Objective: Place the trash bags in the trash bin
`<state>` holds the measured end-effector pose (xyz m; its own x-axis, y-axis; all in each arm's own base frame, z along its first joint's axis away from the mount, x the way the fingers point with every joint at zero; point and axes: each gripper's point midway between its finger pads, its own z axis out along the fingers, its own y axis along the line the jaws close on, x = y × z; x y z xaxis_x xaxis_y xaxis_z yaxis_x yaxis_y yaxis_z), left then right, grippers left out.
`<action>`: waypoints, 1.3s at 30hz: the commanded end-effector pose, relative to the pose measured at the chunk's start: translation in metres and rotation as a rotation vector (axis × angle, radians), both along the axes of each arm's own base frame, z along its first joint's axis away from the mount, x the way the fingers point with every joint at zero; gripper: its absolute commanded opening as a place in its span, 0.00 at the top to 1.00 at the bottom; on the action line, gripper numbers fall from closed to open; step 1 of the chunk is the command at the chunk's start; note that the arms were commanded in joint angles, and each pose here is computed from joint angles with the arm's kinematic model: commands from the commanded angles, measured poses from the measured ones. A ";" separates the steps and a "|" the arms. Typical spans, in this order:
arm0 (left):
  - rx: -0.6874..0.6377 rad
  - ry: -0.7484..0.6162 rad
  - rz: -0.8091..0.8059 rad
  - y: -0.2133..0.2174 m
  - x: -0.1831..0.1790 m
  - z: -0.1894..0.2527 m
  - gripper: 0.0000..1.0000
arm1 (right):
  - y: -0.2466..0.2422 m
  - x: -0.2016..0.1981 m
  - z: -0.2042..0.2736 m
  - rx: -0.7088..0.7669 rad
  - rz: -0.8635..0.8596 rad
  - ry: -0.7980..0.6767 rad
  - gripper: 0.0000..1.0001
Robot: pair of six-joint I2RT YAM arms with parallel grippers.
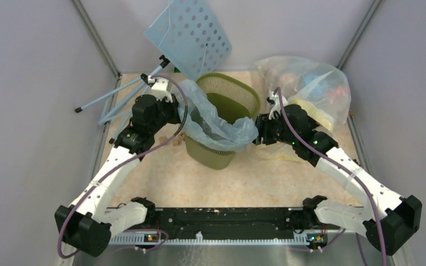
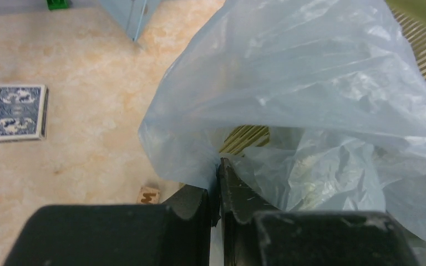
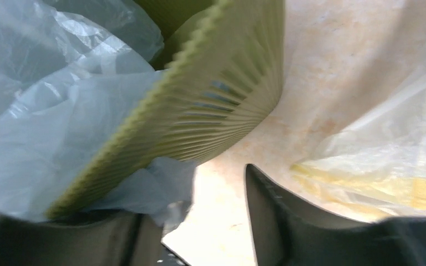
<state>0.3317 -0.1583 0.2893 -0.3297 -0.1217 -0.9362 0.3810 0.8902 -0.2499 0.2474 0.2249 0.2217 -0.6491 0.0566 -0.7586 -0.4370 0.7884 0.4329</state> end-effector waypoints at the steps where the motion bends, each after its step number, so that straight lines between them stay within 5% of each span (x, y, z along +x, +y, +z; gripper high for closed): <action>1: -0.005 0.080 -0.073 -0.014 -0.006 -0.031 0.87 | 0.000 0.001 0.046 0.033 0.006 -0.120 0.37; 5: -0.024 0.085 -0.056 -0.013 0.002 -0.040 0.87 | -0.013 -0.004 0.066 -0.035 0.008 -0.159 0.25; 17: -0.029 0.087 -0.032 0.001 0.002 -0.037 0.85 | -0.060 -0.033 0.111 -0.142 -0.018 -0.266 0.25; 23: -0.026 0.103 -0.040 0.003 0.003 -0.043 0.84 | -0.037 -0.066 0.166 -0.055 0.216 -0.332 0.34; 30: -0.072 0.099 -0.068 0.002 0.003 -0.038 0.85 | 0.010 -0.040 0.175 -0.076 0.344 -0.306 0.43; 39: -0.071 0.101 -0.049 0.009 0.000 -0.039 0.97 | 0.100 -0.022 0.160 -0.289 0.439 -0.339 0.44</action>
<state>0.3331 -0.1518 0.2380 -0.4703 -0.1385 -0.8716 0.3859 0.8559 -0.3443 0.2188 0.3071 0.3706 -0.3592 -0.3433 -0.8678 -0.8247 0.5521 0.1229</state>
